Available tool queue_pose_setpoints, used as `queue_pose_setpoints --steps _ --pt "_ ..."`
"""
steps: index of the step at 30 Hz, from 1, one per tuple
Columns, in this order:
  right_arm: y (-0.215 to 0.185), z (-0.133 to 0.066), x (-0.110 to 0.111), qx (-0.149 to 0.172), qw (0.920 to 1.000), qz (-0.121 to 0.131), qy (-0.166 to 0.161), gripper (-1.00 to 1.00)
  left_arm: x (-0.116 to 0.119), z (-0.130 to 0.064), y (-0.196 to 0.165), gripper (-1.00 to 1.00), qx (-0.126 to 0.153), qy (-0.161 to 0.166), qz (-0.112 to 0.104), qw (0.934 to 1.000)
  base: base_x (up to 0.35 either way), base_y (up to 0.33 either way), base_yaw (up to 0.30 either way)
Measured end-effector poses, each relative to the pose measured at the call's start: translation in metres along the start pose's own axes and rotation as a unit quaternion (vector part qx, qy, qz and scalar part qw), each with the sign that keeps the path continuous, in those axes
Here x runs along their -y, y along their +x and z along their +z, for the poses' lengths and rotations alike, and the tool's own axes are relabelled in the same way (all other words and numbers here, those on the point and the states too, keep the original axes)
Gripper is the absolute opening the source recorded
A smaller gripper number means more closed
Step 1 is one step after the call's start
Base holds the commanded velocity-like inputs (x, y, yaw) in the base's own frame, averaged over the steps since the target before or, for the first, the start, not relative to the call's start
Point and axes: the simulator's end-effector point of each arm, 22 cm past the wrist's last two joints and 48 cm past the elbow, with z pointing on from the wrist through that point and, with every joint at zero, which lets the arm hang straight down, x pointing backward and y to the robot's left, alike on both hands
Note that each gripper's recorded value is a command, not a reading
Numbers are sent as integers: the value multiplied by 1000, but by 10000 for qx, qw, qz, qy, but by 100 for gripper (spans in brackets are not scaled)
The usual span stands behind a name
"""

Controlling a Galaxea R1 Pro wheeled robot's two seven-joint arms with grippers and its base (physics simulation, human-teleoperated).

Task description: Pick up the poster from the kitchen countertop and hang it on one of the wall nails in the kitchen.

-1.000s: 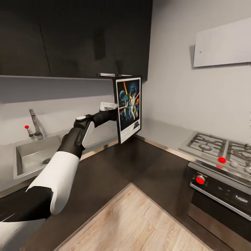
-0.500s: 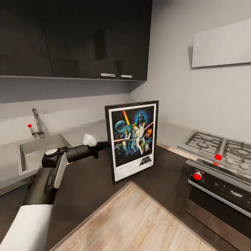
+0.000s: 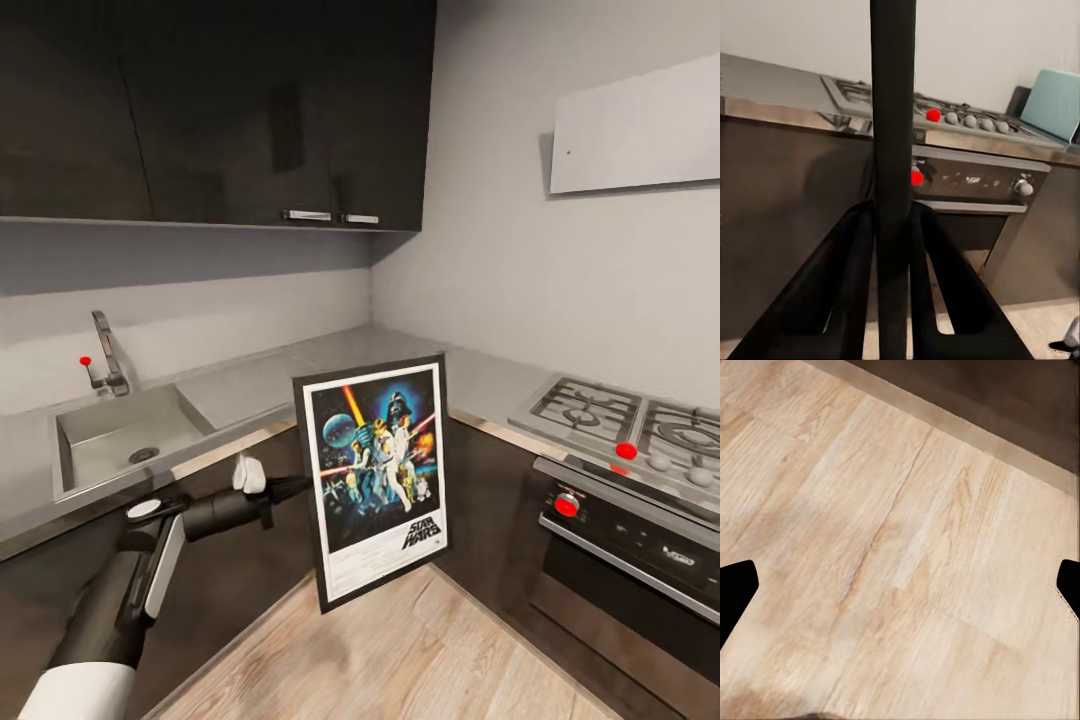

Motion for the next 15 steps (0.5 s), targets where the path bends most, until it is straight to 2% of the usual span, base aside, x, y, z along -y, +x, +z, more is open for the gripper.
queue_pose_setpoints --steps 3,5,9,12,15 --pt "-12 1 9 229 9996 124 108 100 -7 1 14 -100 19 -18 14 10000 0 0 0" --pt "-26 1 23 455 9981 313 277 100 -11 2 24 -100 5 -31 -50 10000 0 0 0" --pt "-57 6 40 830 9945 480 425 100 -15 0 28 -100 25 -66 -88 9999 0 0 0" --pt "-98 10 42 1282 9895 542 401 100 -17 -2 29 -100 40 -86 -111 9999 0 0 0" --pt "-151 11 47 1822 9812 541 346 100 -17 -3 29 -100 48 -85 -124 9999 0 0 0"
